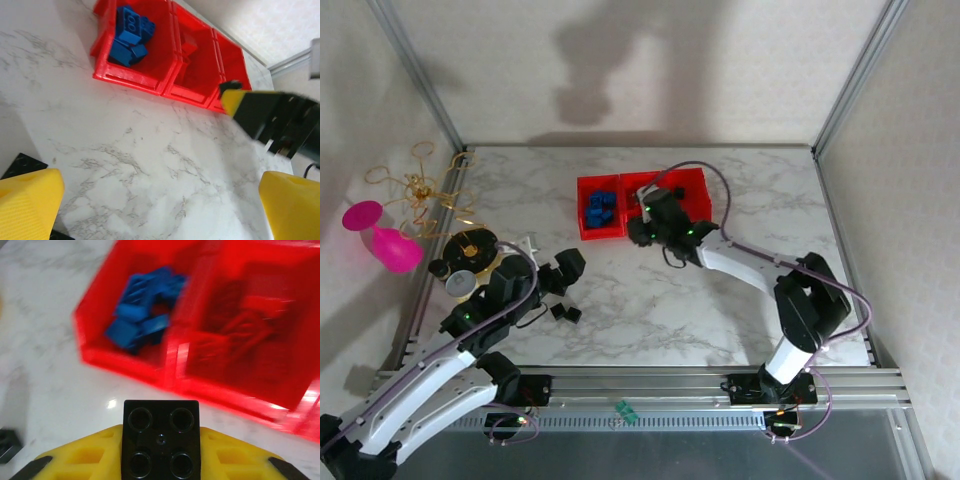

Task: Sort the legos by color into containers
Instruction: Place the lego in the container.

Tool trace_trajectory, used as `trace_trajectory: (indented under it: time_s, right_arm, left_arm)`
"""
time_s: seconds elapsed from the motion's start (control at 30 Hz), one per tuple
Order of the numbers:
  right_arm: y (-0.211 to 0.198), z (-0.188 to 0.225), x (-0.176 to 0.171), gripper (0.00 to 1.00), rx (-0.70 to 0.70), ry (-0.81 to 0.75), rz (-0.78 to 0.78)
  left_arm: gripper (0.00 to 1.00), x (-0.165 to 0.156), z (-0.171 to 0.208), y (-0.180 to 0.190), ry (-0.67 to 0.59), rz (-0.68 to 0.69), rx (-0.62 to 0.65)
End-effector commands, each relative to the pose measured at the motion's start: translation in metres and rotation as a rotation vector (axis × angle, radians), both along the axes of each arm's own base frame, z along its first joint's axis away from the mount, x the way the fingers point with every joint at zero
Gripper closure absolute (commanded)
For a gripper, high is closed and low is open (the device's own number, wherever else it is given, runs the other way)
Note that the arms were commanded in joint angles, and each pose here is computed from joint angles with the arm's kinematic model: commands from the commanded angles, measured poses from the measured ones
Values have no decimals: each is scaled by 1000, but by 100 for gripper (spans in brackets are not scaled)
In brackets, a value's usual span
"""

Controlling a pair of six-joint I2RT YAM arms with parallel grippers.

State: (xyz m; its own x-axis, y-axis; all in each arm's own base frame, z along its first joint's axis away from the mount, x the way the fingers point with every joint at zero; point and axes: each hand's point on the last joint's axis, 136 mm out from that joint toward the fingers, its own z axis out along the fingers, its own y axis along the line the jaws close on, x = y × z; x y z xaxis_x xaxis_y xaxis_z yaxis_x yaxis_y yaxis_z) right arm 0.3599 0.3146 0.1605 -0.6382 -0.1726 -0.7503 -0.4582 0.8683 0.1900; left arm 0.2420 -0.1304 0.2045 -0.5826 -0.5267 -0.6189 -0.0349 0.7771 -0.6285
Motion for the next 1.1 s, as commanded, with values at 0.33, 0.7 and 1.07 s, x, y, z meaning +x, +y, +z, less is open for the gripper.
trace_trajectory:
  time_s: [0.33,0.7,1.07]
  right_arm:
    - [-116,-8,111,66,-111,-22,-410]
    - [-117,-24,160,55,-159,-20,-434]
    - [-79,5,109,43,-78,-7,-322]
  left_arm:
    - [1,28,17,-41,-62,-113,-58]
    - [0,31,9,-37,-47,-102,-7]
    - [0,21,13,-24,-45,-68,1]
